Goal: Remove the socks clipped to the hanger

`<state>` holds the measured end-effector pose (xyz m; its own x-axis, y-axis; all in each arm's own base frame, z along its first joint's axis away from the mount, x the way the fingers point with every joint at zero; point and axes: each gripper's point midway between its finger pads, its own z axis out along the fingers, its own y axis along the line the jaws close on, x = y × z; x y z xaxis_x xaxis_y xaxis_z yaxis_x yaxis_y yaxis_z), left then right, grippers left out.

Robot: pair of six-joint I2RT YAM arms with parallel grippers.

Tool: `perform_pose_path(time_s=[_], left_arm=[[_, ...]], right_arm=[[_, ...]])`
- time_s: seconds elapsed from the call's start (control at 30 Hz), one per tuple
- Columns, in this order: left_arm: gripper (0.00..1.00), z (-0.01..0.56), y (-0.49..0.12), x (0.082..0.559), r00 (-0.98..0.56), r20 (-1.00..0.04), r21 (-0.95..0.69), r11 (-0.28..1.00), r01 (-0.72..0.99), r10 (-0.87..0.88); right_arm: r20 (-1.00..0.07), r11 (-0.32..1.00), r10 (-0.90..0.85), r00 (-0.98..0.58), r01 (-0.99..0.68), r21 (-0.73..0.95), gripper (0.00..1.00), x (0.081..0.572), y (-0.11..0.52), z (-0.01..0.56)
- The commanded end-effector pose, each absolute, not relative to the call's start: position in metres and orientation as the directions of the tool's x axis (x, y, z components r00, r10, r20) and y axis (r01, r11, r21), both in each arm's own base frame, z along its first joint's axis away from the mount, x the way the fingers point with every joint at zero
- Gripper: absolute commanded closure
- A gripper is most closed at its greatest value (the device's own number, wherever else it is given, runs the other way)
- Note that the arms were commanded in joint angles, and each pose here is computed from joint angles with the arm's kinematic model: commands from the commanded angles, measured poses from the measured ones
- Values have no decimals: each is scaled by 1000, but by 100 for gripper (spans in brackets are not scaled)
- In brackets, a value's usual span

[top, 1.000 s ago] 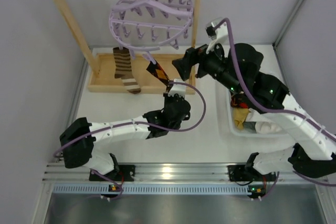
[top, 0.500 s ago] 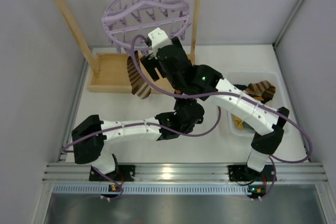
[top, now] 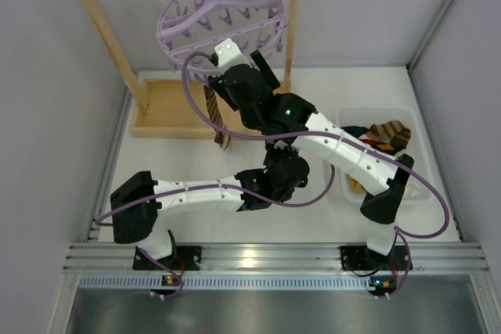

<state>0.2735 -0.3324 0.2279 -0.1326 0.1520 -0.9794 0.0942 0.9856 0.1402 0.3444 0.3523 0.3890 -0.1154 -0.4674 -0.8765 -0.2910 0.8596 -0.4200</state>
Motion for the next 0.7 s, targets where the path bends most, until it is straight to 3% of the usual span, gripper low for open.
perform_pose_path(time_s=[0.0,0.27,0.5,0.67], left_arm=[[100,244,-342,273,-113,-988,95,991,98,105],[100,242,-343,270,-117,-989,82,990,113,95],[100,240,-345,267,-117,-987,92,988,122,107],[100,238,-346,267,-119,-987,96,987,126,111]], right_arm=[[-903,891,-420,-90,-230,-392,24,349,343,408],[-911,898,-402,-89,-231,-374,28,360,343,407],[-922,909,-381,-69,-212,-359,43,366,346,413],[-926,911,-372,-67,-219,-351,46,366,349,413]])
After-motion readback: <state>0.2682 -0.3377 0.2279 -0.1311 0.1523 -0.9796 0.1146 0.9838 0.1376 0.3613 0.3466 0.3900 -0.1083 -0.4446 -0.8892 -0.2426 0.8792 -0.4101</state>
